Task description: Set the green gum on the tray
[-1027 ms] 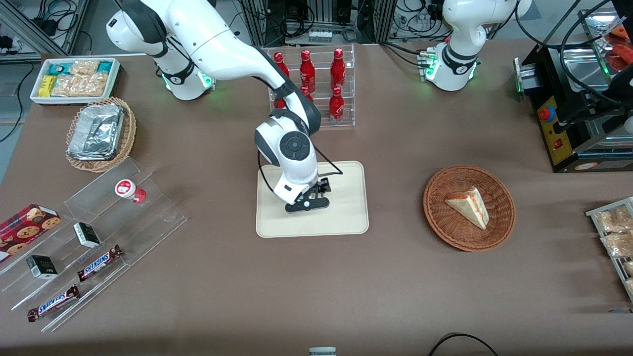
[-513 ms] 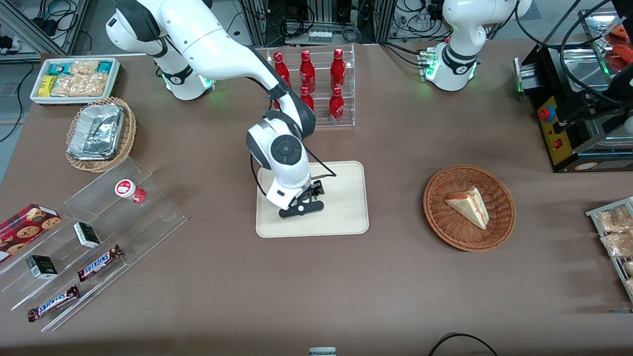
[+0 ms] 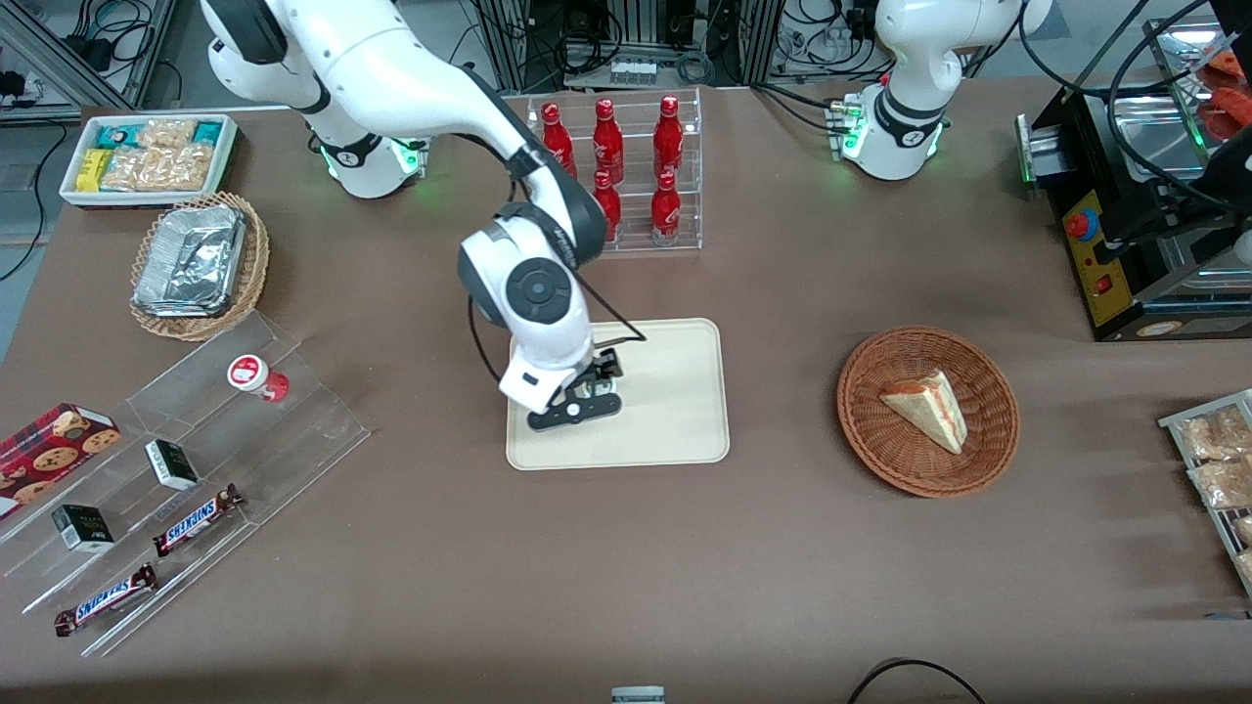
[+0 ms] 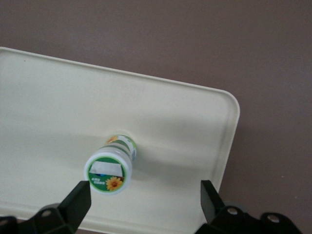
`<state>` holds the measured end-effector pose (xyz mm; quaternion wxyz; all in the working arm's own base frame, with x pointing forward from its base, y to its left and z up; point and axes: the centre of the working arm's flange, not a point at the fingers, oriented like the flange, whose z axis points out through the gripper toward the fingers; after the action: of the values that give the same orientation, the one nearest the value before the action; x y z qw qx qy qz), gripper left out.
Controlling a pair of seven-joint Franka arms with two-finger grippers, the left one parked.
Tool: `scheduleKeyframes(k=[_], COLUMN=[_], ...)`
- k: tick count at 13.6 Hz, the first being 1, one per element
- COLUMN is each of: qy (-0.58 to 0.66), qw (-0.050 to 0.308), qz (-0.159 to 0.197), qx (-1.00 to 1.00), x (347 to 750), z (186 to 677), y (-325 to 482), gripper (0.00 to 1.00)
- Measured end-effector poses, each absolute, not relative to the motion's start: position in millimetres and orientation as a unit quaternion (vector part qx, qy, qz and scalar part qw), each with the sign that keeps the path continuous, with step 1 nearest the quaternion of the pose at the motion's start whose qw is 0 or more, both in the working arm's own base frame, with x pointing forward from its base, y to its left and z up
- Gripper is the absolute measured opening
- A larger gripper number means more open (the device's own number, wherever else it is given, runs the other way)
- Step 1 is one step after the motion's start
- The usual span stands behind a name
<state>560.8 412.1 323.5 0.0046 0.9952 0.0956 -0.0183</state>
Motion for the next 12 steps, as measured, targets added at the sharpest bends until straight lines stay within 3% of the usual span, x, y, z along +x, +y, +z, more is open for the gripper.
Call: scheduleKeyframes(k=[7, 12], qy=[0.116, 0.056], qw=[0.002, -0.008], qz=[-0.051, -0.058], qx=[0.992, 0.997], x=[602.4, 625.9], z=[383.9, 423.4], y=[303.8, 200.9], gripper=[1.00, 1.00])
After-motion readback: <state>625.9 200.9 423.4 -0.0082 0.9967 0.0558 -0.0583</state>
